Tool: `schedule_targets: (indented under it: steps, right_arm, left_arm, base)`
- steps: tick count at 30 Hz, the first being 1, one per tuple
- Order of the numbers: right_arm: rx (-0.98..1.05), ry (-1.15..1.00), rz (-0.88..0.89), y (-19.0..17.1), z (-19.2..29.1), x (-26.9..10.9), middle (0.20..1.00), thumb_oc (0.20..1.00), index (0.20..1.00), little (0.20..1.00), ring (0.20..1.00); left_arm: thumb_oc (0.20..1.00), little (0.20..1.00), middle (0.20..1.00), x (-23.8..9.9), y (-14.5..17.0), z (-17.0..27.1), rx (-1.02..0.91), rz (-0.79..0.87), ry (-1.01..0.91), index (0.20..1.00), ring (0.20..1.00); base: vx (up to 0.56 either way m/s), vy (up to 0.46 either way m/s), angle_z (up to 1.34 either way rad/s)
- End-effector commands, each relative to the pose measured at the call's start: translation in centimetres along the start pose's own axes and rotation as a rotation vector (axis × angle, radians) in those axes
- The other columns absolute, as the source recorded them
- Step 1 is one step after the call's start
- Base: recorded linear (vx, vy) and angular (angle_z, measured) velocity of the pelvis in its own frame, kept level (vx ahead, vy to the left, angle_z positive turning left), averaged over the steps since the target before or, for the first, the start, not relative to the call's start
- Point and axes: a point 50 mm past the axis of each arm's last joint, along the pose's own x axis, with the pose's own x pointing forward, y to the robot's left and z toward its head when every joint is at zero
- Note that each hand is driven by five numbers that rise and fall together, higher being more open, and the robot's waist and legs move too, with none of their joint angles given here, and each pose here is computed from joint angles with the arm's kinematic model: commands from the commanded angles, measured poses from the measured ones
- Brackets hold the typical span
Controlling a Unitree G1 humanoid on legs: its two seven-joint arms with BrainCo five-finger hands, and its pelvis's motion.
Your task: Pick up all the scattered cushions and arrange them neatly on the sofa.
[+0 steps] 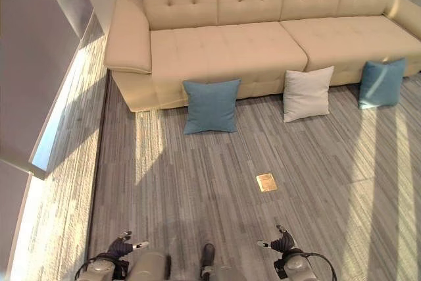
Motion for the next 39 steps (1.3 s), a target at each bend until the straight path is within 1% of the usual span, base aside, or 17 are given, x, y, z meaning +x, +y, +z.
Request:
schedule_targets:
  steps: [1, 4, 7, 11, 13, 16, 20, 26, 28, 34, 39]
  right_arm:
    - [-0.046, -0.017, -0.049, -2.0, -1.2, -0.4, 1.000, 1.000, 1.000, 1.000, 1.000]
    - [-0.041, -0.004, -0.030, -1.4, -1.7, -0.6, 1.000, 1.000, 1.000, 1.000, 1.000]
    - [-0.039, -0.005, -0.015, -1.1, -1.8, -0.7, 1.000, 1.000, 1.000, 1.000, 1.000]
    - [-0.060, 0.000, 0.005, -0.7, -1.9, -0.7, 1.000, 1.000, 1.000, 1.000, 1.000]
    - [-0.056, -0.046, 0.004, -0.7, -0.7, -0.6, 1.000, 1.000, 1.000, 1.000, 1.000]
    - [-0.059, -0.050, 0.003, -0.7, -0.5, -0.5, 1.000, 1.000, 1.000, 1.000, 1.000]
    - [-0.068, -0.089, -0.004, -1.1, 0.8, -0.2, 1.000, 1.000, 1.000, 1.000, 1.000]
    - [-0.093, -0.122, -0.013, -1.5, 1.5, -0.2, 1.000, 1.000, 1.000, 1.000, 1.000]
    - [-0.098, -0.103, -0.001, -1.4, 0.6, -0.4, 1.000, 1.000, 1.000, 1.000, 1.000]
    - [-0.044, -0.082, -0.016, -2.0, -0.1, -0.5, 1.000, 1.000, 1.000, 1.000, 1.000]
    - [-0.038, -0.053, -0.029, -2.3, -0.7, -0.5, 1.000, 1.000, 1.000, 1.000, 1.000]
  left_arm:
    - [1.000, 1.000, 1.000, 0.3, -1.0, 1.3, 0.001, -0.020, -0.036, 1.000, 1.000]
    - [1.000, 1.000, 1.000, 0.0, -0.8, 0.0, -0.003, -0.018, 0.001, 1.000, 1.000]
    - [1.000, 1.000, 1.000, 0.0, -1.0, -0.2, 0.005, -0.026, 0.007, 1.000, 1.000]
    - [1.000, 1.000, 1.000, 0.0, -0.9, 0.4, 0.022, -0.030, -0.022, 1.000, 1.000]
    - [1.000, 1.000, 1.000, 0.1, -0.4, 1.2, 0.013, -0.015, -0.052, 1.000, 1.000]
    - [1.000, 1.000, 1.000, 0.1, -0.3, 1.3, -0.003, -0.012, -0.057, 1.000, 1.000]
    - [1.000, 1.000, 1.000, 0.2, -0.6, 1.2, 0.010, -0.021, -0.051, 1.000, 1.000]
    - [1.000, 1.000, 1.000, 0.3, -0.6, 1.5, -0.004, -0.020, -0.060, 1.000, 1.000]
    - [1.000, 1.000, 1.000, 0.1, -1.0, 0.7, 0.026, -0.040, -0.029, 1.000, 1.000]
    - [1.000, 1.000, 1.000, 0.5, -1.2, 2.9, 0.032, -0.059, -0.099, 1.000, 1.000]
    - [1.000, 1.000, 1.000, 0.4, -1.2, 2.8, 0.043, -0.058, -0.096, 1.000, 1.000]
  base:
    - [0.39, 0.117, -0.32]
    - [0.38, 0.173, -0.48]
    - [0.40, 0.261, -0.59]
    - [0.20, 0.201, 0.01]
    - [0.18, 0.188, 0.22]
    - [0.23, 0.076, 0.23]
    - [0.28, -0.041, 0.23]
    - [0.21, -0.088, 0.30]
    - [0.29, -0.234, 0.26]
    - [0.09, -0.132, 0.74]
    - [0.23, 0.071, 0.52]
